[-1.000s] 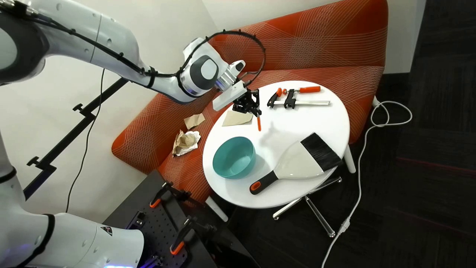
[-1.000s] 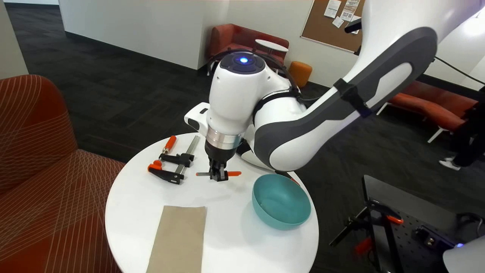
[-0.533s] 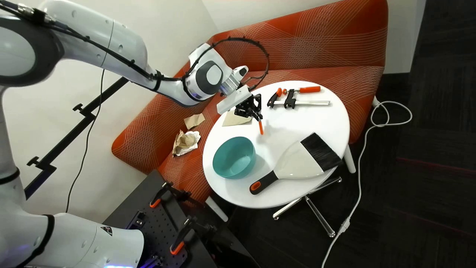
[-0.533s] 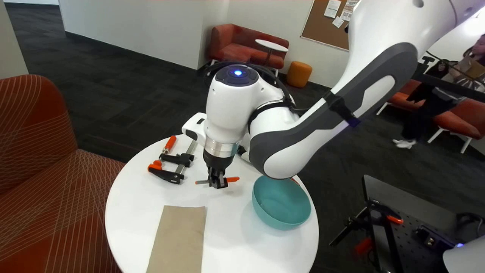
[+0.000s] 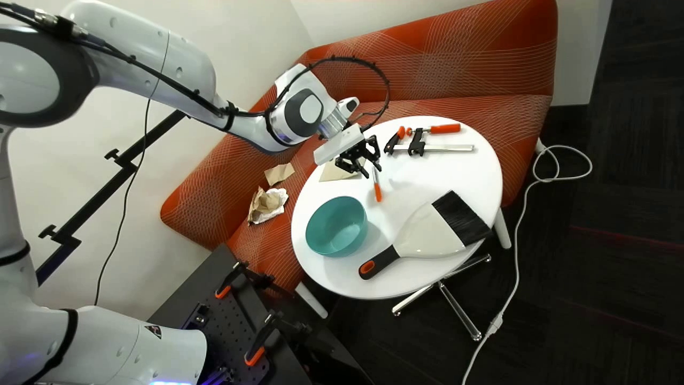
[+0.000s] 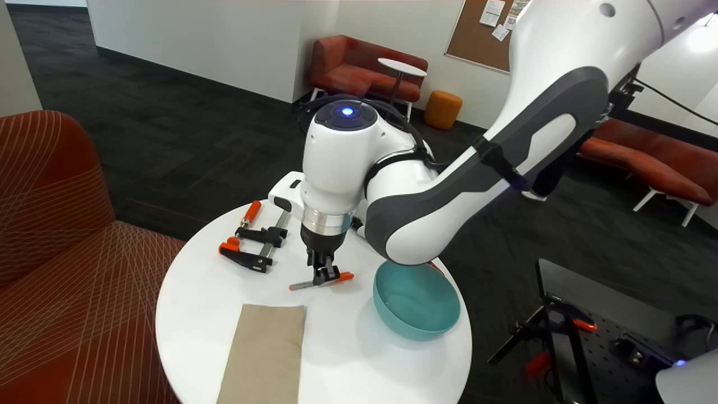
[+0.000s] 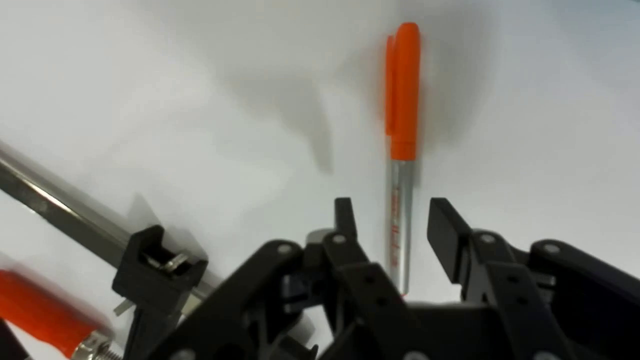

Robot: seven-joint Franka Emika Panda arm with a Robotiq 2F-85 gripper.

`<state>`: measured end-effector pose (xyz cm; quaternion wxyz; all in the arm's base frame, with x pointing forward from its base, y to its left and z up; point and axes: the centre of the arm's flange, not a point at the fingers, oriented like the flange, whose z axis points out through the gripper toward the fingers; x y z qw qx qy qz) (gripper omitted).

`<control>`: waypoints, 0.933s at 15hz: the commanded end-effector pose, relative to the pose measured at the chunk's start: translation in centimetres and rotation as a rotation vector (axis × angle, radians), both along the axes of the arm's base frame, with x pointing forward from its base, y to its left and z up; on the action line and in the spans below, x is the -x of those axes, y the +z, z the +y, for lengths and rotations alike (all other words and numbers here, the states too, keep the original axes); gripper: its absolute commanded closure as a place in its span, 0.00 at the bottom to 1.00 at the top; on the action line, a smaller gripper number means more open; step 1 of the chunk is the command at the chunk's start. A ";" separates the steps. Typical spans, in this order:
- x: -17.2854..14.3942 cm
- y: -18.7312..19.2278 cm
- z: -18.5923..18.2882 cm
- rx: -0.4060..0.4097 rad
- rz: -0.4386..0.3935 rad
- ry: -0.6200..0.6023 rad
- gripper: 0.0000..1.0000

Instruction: Take the marker out of the bowl and put it on the table

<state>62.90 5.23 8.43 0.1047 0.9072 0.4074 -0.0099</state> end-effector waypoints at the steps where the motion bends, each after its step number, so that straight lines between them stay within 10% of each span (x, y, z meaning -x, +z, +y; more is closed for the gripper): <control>1: -0.7 1.1 0.0 -0.003 0.016 0.005 0.24; 5: -0.4 2.3 0.3 -0.007 0.002 0.010 0.00; 14: -0.8 3.4 1.1 -0.015 -0.046 0.012 0.00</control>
